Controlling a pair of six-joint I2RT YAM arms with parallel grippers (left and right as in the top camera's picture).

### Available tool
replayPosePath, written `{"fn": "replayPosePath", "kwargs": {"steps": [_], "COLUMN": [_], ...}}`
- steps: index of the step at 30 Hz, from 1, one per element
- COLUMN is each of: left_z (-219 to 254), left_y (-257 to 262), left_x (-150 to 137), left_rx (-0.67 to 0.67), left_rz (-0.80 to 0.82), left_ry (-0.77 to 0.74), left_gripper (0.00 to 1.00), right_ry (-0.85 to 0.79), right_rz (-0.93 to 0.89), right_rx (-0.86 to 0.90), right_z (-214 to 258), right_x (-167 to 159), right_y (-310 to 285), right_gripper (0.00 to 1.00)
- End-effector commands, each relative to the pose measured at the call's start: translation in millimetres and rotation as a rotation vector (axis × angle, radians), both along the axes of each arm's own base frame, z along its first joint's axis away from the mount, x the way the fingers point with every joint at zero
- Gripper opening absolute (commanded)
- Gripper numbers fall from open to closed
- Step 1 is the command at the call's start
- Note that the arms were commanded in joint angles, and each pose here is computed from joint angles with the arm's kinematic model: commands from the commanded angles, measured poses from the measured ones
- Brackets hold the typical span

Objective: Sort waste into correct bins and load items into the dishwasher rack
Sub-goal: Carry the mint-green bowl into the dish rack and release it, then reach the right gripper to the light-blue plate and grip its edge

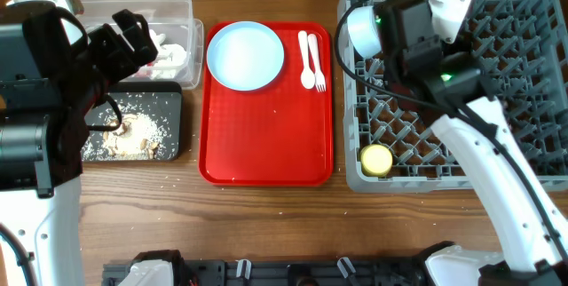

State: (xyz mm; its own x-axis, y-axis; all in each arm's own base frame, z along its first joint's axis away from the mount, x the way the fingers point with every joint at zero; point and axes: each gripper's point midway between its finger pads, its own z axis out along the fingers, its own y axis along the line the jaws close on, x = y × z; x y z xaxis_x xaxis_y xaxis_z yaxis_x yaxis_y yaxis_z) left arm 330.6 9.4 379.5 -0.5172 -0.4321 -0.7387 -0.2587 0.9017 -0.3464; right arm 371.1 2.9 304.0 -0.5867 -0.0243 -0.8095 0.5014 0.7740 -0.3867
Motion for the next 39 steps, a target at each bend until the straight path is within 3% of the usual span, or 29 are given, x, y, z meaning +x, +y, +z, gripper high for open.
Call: {"fn": "replayPosePath", "kwargs": {"steps": [1, 16, 27, 39], "left_z": [4.5, 4.4, 4.4, 4.4], "left_y": [4.1, 4.1, 4.1, 4.1], "left_x": [0.2, 0.3, 0.3, 0.3], "left_rx": [0.018, 0.018, 0.018, 0.018], "left_rz": [0.01, 0.01, 0.01, 0.01], "left_ry": [-0.01, -0.009, -0.009, -0.009], "left_gripper": [1.0, 1.0, 1.0, 1.0], "right_ry": [0.108, 0.456, 0.494, 0.442], "right_rz": [-0.067, 0.034, 0.138, 0.019], "right_rx": [-0.259, -0.51, -0.508, -0.669], "right_z": [-8.4, -100.6, -127.5, -107.1], "right_x": [0.9, 45.8, 42.3, 33.6], "right_y": [-15.9, 5.4, 38.2, 22.9], "right_gripper": [0.04, 0.04, 0.04, 0.04]}}
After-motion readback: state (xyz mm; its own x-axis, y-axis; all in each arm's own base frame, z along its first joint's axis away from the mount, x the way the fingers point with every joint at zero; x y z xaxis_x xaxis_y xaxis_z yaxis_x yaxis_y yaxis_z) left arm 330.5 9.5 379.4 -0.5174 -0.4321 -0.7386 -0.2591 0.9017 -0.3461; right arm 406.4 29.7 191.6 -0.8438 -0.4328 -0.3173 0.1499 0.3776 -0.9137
